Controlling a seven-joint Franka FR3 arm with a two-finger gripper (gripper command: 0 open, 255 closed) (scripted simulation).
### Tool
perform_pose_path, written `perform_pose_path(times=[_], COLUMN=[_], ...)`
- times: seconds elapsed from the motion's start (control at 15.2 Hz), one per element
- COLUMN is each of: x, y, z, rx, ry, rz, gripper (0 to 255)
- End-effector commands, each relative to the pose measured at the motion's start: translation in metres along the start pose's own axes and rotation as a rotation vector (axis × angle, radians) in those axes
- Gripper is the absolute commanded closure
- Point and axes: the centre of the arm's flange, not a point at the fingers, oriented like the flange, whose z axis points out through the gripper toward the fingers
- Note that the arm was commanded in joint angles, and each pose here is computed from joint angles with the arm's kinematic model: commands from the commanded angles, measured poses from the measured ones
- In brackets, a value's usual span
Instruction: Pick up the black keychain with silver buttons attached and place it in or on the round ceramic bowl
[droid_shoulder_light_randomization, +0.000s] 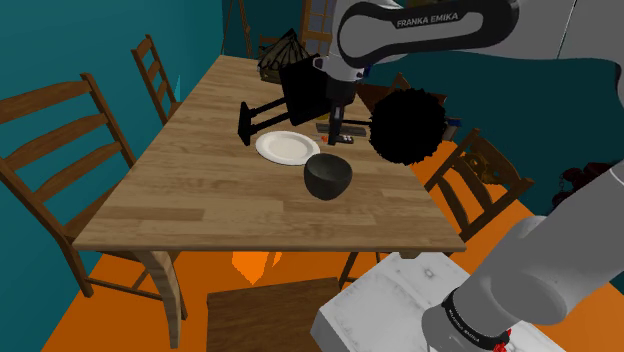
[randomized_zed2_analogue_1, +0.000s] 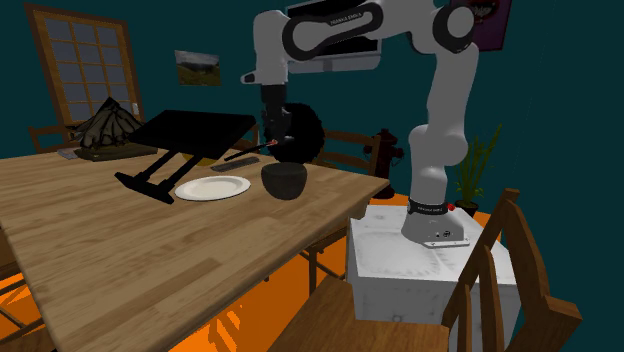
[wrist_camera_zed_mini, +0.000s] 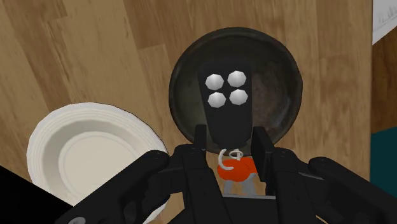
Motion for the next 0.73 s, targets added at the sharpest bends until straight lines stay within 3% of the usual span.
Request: perform_pose_path(times=[0.0,0.66], x=[-0.023,-0.020], y=[0.003,0.003], z=[0.002,0.055], rx=[0.001,0.001], ry=[0.000,0.000], rz=[-0.001,-0.001], gripper=[255,255])
